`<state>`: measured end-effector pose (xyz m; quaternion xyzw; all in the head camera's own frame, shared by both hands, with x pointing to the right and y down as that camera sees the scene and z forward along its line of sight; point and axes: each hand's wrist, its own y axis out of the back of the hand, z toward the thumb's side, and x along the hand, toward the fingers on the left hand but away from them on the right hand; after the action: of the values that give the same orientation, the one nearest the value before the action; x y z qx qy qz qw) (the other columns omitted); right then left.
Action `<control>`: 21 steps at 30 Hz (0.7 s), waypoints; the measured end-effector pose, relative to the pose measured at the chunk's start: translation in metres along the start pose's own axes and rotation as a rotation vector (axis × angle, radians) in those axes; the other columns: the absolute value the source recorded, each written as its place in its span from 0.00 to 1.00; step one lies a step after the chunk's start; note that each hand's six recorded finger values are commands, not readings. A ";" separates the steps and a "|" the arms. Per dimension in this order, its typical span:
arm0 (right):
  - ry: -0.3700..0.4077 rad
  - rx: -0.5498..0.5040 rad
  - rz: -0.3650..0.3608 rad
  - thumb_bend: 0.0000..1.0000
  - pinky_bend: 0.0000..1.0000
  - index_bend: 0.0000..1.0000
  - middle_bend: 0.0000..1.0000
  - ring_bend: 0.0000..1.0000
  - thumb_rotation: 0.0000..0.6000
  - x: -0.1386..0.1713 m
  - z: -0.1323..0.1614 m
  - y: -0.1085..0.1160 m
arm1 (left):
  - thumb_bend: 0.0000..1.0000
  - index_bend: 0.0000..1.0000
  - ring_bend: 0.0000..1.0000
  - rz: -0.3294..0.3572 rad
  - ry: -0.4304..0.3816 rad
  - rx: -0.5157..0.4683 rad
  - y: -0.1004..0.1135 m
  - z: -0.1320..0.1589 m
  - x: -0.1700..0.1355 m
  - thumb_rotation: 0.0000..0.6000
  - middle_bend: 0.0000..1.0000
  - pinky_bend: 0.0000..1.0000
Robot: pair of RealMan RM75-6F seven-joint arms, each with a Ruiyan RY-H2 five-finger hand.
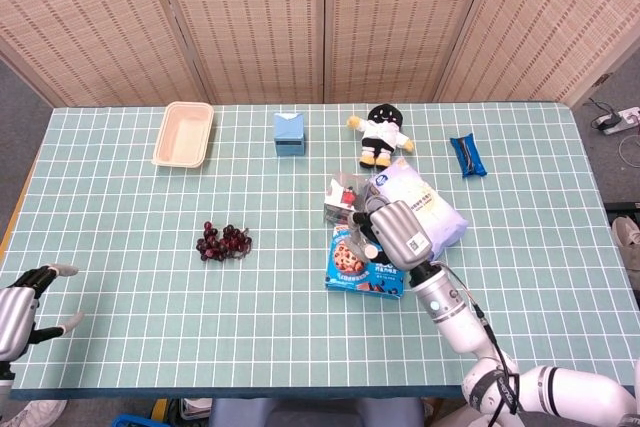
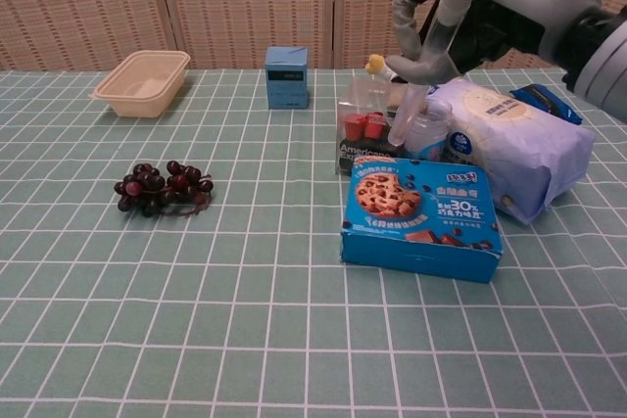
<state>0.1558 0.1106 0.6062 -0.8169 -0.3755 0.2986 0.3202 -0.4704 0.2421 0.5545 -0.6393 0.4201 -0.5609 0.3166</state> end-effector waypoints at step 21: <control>0.027 -0.280 -0.001 0.51 1.00 0.85 1.00 1.00 1.00 0.002 -0.009 0.006 | 0.10 0.41 0.34 -0.014 0.004 0.008 -0.004 -0.001 0.001 1.00 0.35 0.57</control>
<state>0.1660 0.1064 0.6066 -0.8573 -0.4096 0.2322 0.2082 -0.4702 0.2428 0.5582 -0.6399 0.4138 -0.5662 0.3144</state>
